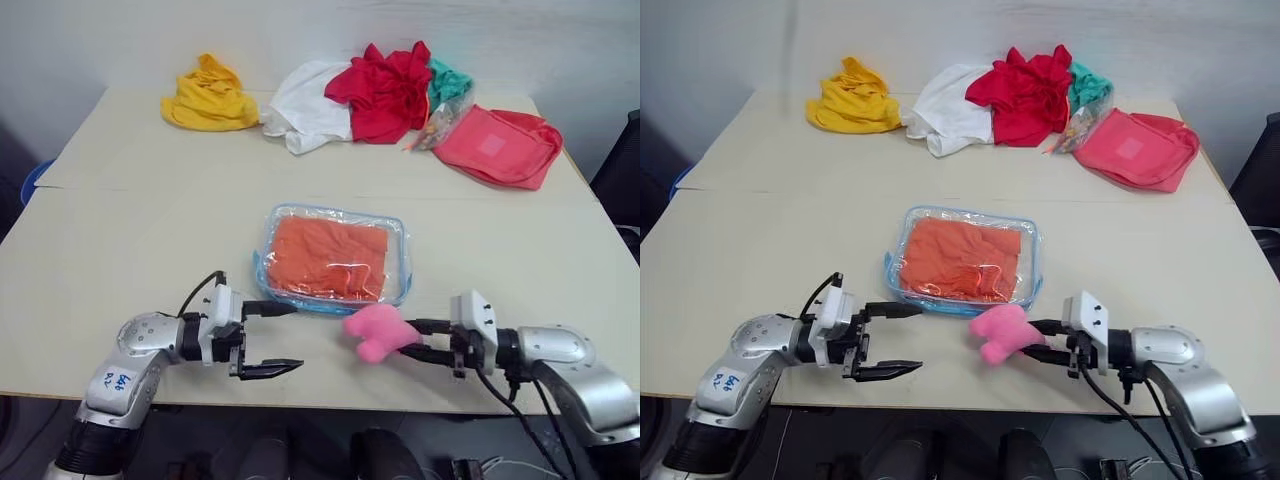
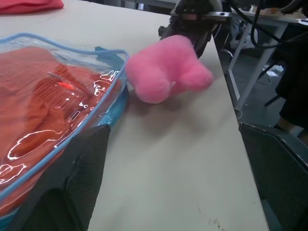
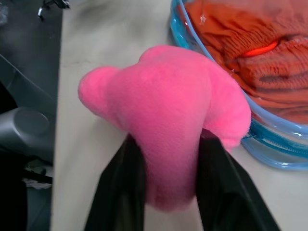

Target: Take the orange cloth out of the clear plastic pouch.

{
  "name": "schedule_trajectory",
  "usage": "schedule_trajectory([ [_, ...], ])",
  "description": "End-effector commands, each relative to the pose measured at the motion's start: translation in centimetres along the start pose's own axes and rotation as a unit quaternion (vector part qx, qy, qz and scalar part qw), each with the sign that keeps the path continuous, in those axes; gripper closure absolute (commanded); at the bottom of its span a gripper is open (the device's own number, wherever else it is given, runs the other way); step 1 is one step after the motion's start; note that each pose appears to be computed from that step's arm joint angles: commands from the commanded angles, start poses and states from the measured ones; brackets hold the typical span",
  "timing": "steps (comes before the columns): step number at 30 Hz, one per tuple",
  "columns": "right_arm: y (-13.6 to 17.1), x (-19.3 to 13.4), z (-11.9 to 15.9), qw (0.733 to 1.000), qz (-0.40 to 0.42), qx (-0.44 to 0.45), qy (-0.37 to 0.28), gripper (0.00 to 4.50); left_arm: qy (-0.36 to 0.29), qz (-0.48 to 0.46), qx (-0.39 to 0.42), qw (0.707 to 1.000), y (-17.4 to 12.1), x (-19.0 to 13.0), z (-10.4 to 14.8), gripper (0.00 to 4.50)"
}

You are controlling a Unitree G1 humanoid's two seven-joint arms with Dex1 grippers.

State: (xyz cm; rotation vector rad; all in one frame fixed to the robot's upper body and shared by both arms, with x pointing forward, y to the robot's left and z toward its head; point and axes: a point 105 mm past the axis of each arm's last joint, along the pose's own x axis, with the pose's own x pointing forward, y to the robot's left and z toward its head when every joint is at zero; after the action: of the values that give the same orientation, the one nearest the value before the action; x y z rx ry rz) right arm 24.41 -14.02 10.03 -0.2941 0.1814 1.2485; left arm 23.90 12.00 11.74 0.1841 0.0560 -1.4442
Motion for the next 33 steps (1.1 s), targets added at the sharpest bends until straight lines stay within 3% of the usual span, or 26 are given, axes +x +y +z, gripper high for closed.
schedule_trajectory([
  [1, 0.6, 0.8, 1.2, 0.998, 0.029, -0.051, -0.007, 1.57, 0.005, -0.035, 0.033, 0.999, -0.2, 0.6, 0.6, 0.0],
  [6, 1.5, 0.6, 1.3, 0.997, 0.055, -0.047, 0.028, 0.02, -0.013, -0.096, 0.084, 0.992, 0.1, 3.9, 1.3, 0.0],
  [12, 0.9, -3.8, 4.0, 0.999, 0.039, -0.034, 0.003, 0.02, -0.005, -0.122, 0.128, 0.984, 1.3, 8.0, 1.4, 0.0],
  [16, 0.9, -7.9, 5.0, 0.999, 0.027, -0.032, 0.019, 0.02, -0.003, -0.132, 0.128, 0.983, 1.5, 9.8, 1.2, 0.0],
  [17, 0.3, -8.8, 4.8, 0.998, 0.01, -0.042, 0.035, 0.02, 0.002, -0.129, 0.129, 0.983, 1.7, 10.3, 1.0, 0.0],
  [20, -3.4, -11.6, 3.7, 0.978, -0.078, -0.183, 0.066, 0.02, 0.025, -0.124, 0.127, 0.984, 1.9, 11.4, -0.1, 0.0],
  [24, -6.2, -13.2, 1.4, 0.96, -0.139, -0.232, 0.07, 0.0, 0.05, -0.117, 0.126, 0.984, 2.0, 11.5, -1.2, 0.89],
  [28, -7.0, -10.7, 0.9, 0.956, -0.109, -0.265, 0.058, 0.0, 0.052, -0.102, 0.118, 0.986, 2.2, 11.1, -1.4, 2.11],
  [33, -8.5, -5.4, 3.1, 0.954, -0.061, -0.289, 0.041, 0.0, 0.057, -0.094, 0.095, 0.989, 2.1, 10.7, -1.6, 3.52],
])
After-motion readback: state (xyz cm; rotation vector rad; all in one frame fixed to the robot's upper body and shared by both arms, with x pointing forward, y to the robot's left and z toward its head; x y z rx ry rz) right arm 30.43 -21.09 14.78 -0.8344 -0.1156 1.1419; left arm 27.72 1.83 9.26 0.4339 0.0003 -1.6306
